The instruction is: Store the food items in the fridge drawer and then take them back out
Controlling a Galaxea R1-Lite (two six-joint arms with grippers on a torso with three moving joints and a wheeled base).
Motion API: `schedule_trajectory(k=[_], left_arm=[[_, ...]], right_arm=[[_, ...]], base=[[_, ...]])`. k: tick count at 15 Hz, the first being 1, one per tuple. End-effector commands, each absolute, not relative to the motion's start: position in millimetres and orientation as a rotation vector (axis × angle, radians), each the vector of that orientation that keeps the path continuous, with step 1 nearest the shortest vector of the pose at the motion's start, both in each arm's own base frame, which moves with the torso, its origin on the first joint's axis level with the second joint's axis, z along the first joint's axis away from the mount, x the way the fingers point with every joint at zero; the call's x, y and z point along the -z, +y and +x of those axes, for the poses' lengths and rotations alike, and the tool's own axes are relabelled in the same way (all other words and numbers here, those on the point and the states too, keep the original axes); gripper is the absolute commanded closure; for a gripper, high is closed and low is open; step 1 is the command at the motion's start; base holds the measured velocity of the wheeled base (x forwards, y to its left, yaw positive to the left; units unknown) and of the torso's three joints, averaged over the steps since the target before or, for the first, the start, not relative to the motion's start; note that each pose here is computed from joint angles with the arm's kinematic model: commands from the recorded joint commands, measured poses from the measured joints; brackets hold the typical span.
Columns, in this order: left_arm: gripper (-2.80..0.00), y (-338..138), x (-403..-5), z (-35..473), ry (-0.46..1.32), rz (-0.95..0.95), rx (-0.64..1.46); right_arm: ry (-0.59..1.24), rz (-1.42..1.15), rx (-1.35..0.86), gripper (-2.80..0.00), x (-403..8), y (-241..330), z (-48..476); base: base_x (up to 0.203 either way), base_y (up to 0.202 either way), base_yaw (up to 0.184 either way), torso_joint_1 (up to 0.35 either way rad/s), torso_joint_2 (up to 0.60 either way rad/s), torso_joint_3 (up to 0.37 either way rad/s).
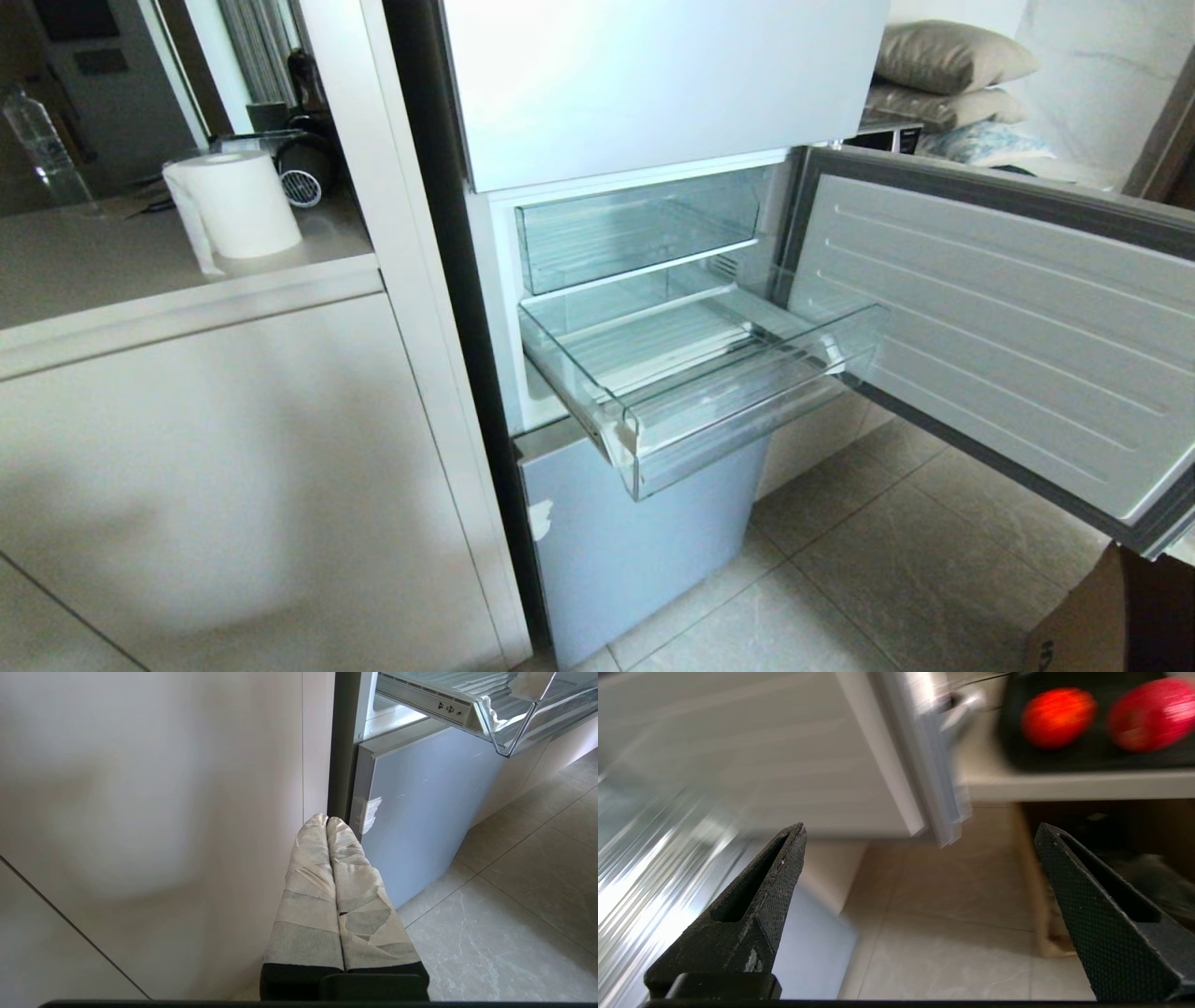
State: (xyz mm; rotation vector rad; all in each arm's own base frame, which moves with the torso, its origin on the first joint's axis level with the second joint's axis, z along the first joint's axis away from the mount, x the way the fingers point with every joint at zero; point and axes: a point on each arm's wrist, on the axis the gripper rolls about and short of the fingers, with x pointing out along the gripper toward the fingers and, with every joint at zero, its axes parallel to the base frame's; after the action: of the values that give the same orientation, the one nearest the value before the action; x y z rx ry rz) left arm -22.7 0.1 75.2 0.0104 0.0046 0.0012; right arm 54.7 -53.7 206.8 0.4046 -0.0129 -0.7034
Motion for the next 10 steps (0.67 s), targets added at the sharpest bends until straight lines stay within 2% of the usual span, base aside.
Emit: schedule_trajectory(k=[1,6,10], left_arm=[[0.0,0,-75,-23,0.006,0.011,-0.003],[0.0,0,-75,-23,0.006,0.01,-0.003],[0.0,0,-75,-23,0.006,0.009,-0.002]], right_arm=[[0.076,0.49,0.821,-2.8,-201,-110,76],[0.141,0.496,0.887,-2.8,-178,-190,103],[0.204,0.426,1.024,-2.8,-146,-258,113]], base=[[0.0,0.0,0.0,0.0,0.0,0.0],[0.0,0.0,0.0,0.0,0.0,0.0],[0.0,0.0,0.0,0.0,0.0,0.0]])
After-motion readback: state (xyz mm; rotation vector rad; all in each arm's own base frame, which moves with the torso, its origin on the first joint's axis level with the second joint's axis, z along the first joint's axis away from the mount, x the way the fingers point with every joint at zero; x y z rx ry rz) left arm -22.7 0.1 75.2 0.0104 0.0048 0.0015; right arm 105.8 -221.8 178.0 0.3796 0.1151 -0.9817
